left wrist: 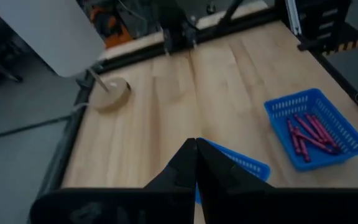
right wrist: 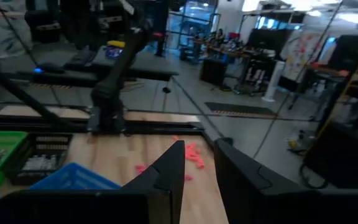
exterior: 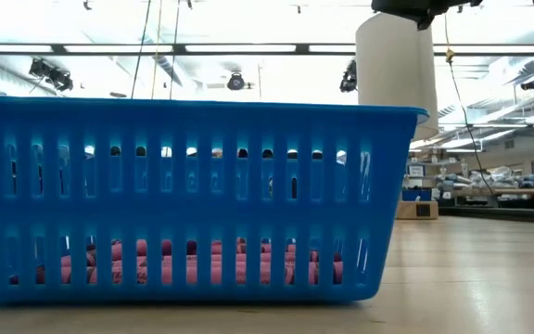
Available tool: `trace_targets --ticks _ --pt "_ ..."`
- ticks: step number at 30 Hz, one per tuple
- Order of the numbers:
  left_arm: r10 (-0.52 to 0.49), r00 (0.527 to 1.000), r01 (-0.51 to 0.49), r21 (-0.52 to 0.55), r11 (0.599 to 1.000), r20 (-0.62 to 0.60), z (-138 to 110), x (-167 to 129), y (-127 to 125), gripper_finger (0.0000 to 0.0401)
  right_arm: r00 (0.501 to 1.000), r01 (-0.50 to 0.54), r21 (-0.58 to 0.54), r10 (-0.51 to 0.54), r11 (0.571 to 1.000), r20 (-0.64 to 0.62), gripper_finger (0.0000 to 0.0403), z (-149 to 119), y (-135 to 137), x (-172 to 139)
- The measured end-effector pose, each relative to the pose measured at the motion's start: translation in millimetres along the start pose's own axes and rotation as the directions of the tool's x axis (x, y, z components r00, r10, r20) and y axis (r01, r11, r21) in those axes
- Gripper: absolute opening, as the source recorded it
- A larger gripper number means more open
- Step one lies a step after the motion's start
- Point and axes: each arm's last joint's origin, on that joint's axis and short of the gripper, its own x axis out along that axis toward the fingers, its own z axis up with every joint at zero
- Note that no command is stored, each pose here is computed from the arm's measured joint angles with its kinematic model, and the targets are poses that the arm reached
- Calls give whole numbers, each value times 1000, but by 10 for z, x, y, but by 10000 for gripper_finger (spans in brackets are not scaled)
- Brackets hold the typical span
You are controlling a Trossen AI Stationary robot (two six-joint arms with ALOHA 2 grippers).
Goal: Sort crayons
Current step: Return to Home Position
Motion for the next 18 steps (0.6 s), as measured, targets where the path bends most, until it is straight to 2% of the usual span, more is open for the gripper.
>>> trace_targets --ticks 10,15,18 --pt "149 984 -148 -27 989 99 -178 -270 232 7 995 100 -56 -98 993 32 95 47 -281 -321" --pt "277 940 -263 -95 960 199 -346 -288 278 7 984 154 -98 -145 983 100 95 105 -387 -474" --pt "302 911 -264 -166 950 282 -393 -363 333 7 973 195 -99 -180 976 145 95 162 -459 -563"
